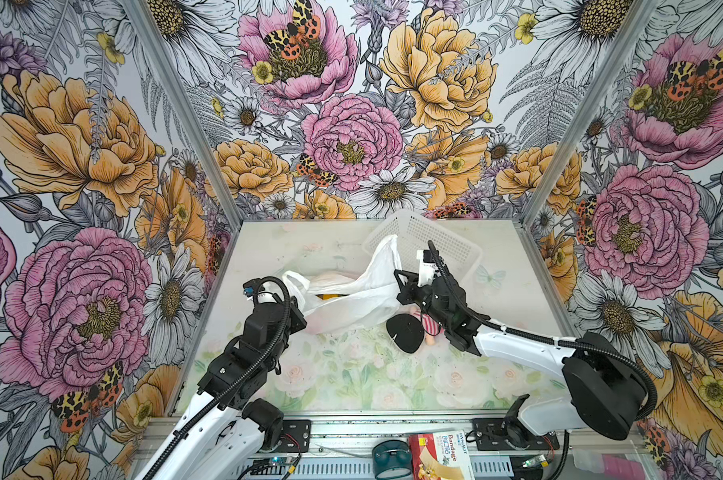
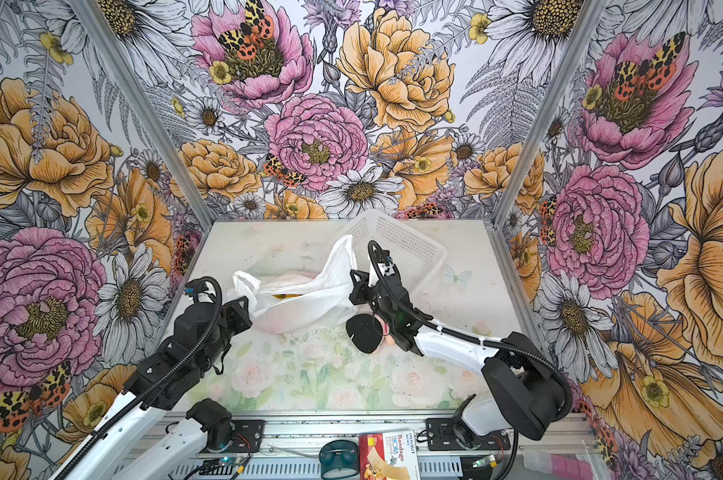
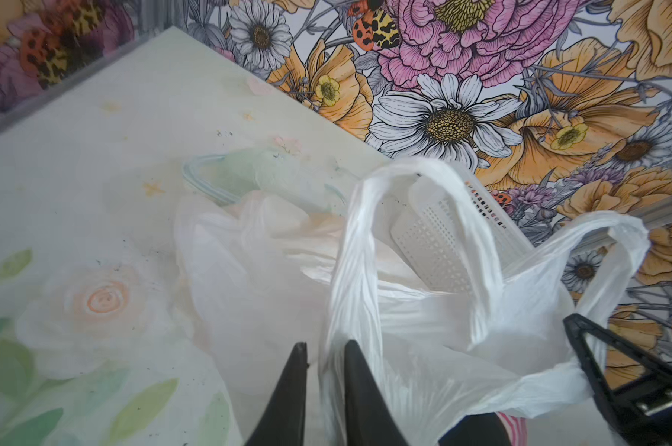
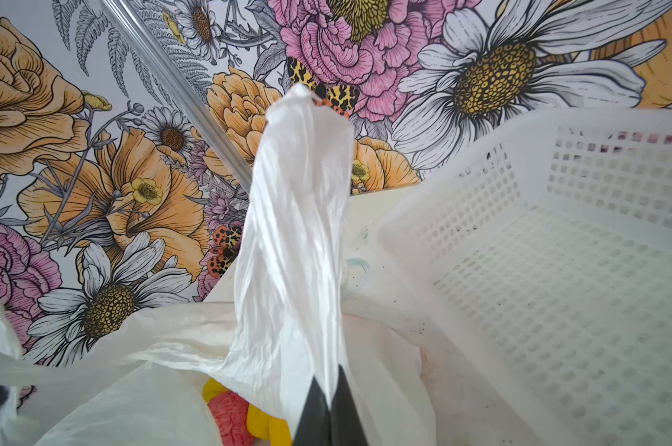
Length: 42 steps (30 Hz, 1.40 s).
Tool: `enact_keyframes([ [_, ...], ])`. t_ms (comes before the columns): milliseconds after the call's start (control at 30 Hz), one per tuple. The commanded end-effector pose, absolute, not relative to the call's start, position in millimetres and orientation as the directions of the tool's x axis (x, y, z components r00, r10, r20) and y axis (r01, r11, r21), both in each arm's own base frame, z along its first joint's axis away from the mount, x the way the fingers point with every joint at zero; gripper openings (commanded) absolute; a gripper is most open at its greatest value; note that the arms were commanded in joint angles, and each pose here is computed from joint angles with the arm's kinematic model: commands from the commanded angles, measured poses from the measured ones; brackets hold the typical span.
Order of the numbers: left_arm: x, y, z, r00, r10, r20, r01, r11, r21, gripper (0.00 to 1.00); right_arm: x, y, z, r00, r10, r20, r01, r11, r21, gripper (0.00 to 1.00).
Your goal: Untie the knot of the plastic bag and take out the fruit
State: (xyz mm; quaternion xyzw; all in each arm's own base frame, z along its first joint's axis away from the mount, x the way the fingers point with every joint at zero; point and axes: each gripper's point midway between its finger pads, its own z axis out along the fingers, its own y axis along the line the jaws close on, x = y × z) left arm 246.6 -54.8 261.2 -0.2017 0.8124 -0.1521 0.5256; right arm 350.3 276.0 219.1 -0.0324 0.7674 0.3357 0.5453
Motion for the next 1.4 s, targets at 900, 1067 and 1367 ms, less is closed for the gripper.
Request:
enact_keyframes([
  [900,406.8,-121.9,403.7,-0.390,0.140,-0.910,0.195,0.978,0.067,0.87,347.4,260.5,240.7,-0.332,0.372,-0.867,-0.405,0.774,0.487,0.00],
  [1067,419.0,-148.3,358.8,-0.457,0.229,-0.860,0.298,0.950,0.095,0.89,349.0,260.6,240.6,-0.326,0.373,-0.868,-0.404,0.776,0.485,0.00],
  [1367,406.9,-188.5,279.3,-0.511,0.387,-0.767,0.569,0.822,0.035,0.92,347.4,258.3,238.4,-0.320,0.383,-0.867,-0.402,0.773,0.490,0.00],
])
